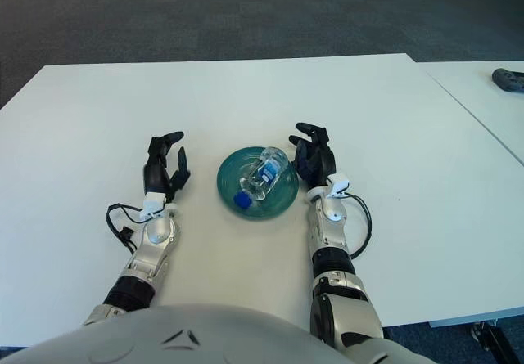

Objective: Put the bottle into the plate.

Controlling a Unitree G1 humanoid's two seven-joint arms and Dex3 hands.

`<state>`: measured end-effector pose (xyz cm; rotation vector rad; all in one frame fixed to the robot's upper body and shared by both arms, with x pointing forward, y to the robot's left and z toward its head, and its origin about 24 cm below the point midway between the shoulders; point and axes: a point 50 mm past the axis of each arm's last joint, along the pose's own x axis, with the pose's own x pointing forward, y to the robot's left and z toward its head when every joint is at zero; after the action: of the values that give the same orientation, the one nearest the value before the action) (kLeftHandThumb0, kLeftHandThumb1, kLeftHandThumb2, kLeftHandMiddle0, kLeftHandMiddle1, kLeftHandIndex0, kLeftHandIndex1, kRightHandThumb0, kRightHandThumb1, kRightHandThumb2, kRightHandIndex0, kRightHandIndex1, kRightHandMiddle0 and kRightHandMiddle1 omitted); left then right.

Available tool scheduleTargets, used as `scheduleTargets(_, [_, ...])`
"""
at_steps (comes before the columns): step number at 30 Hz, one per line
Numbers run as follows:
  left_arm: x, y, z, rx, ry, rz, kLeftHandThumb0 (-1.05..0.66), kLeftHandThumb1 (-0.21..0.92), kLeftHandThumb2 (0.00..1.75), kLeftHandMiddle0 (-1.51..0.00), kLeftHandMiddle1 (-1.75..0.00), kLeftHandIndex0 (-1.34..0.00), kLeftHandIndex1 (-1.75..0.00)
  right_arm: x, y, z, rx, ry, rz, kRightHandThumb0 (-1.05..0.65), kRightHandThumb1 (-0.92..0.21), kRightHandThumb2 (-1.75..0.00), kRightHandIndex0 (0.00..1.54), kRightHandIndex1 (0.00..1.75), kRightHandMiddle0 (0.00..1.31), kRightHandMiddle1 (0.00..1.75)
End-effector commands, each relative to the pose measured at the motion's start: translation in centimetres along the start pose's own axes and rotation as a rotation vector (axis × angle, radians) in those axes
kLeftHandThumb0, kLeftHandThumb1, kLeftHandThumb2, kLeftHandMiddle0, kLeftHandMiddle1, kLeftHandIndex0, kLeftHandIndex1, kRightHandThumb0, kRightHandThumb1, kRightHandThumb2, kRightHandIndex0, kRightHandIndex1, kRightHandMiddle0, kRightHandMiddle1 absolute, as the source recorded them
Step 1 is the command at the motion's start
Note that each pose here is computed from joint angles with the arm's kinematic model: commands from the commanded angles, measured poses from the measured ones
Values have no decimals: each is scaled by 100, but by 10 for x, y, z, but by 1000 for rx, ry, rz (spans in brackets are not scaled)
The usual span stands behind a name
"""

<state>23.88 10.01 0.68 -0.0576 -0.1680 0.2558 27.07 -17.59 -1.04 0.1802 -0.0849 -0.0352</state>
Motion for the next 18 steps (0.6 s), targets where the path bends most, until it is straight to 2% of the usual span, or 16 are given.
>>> scheduleTargets(1, [-1,-13,-3,-84,32,-27,-52,86,75,-64,-94,-49,-122,-63,-18,-53,34,266,-108,-55,-83,-77,63,114,3,128])
scheduleTargets(11, [-7,-9,-16,-107,86,-84,-52,79,83,-65,-93,-49,-119,-64,-18,-53,34,266,-103,-54,-81,-80,63,114,2,128])
scheduleTargets(14, [-10,-3,-27,-117,146,-197,-51,75,87,-65,-91,-49,-117,-64,-18,-51,29,258,-95,-55,-81,-81,62,115,3,129])
scheduleTargets(18, [-14,2,-34,-120,208,-266,-50,72,88,-65,-88,-48,-114,-63,-17,-49,29,244,-84,-57,-84,-77,62,119,3,131])
